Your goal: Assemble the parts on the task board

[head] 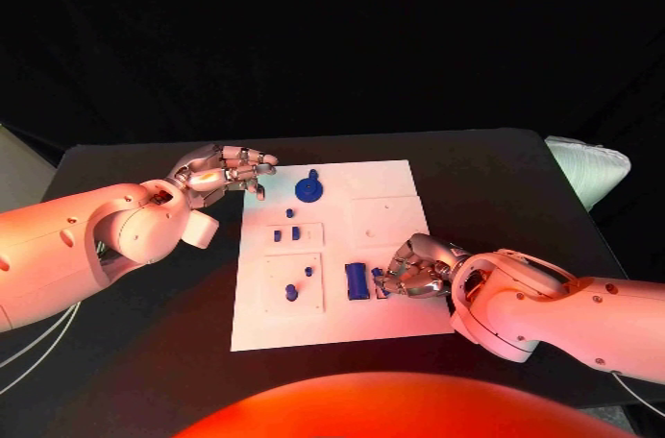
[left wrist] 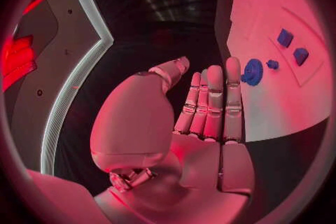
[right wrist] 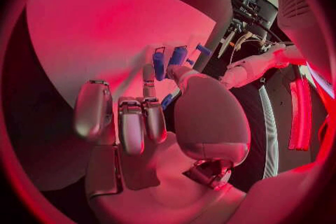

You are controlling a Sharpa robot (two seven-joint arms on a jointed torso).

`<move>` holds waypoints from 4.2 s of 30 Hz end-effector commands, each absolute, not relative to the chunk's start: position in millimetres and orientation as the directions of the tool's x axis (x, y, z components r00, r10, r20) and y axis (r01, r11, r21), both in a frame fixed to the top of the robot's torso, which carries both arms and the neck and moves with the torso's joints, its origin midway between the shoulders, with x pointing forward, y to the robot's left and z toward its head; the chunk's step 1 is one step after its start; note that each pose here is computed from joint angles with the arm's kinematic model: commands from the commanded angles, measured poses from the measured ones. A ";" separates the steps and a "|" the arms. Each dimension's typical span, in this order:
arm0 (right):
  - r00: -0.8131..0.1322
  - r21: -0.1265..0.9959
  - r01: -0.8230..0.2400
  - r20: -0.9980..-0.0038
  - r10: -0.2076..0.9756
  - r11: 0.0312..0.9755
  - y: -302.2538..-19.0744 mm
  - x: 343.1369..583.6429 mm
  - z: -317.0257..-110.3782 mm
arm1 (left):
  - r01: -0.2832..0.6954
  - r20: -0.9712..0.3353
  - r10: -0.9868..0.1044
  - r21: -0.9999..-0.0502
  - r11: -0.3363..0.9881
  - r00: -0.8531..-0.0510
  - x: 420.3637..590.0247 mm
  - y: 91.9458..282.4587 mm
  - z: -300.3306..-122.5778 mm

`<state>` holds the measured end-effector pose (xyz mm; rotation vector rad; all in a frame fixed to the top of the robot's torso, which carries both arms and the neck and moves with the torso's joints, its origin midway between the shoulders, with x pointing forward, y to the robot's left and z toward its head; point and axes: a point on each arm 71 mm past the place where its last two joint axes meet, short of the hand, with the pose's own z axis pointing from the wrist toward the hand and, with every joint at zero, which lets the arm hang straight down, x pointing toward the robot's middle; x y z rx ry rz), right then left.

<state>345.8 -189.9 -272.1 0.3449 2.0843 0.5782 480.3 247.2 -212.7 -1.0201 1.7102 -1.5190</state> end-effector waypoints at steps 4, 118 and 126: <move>-0.552 0.535 0.008 -0.702 0.450 0.845 -188.6 344.3 -271.9 | -0.143 0.052 -0.854 -0.989 0.027 -0.518 479.8 245.2 -212.0; -0.606 0.501 -0.045 -0.701 0.375 0.864 -201.2 349.3 -279.6 | -0.164 0.053 -0.853 -0.986 0.038 -0.519 480.0 245.7 -215.2; -0.625 0.484 -0.046 -0.696 0.353 0.874 -201.3 350.6 -282.8 | -0.166 0.054 -0.853 -0.985 0.039 -0.519 479.7 245.8 -215.6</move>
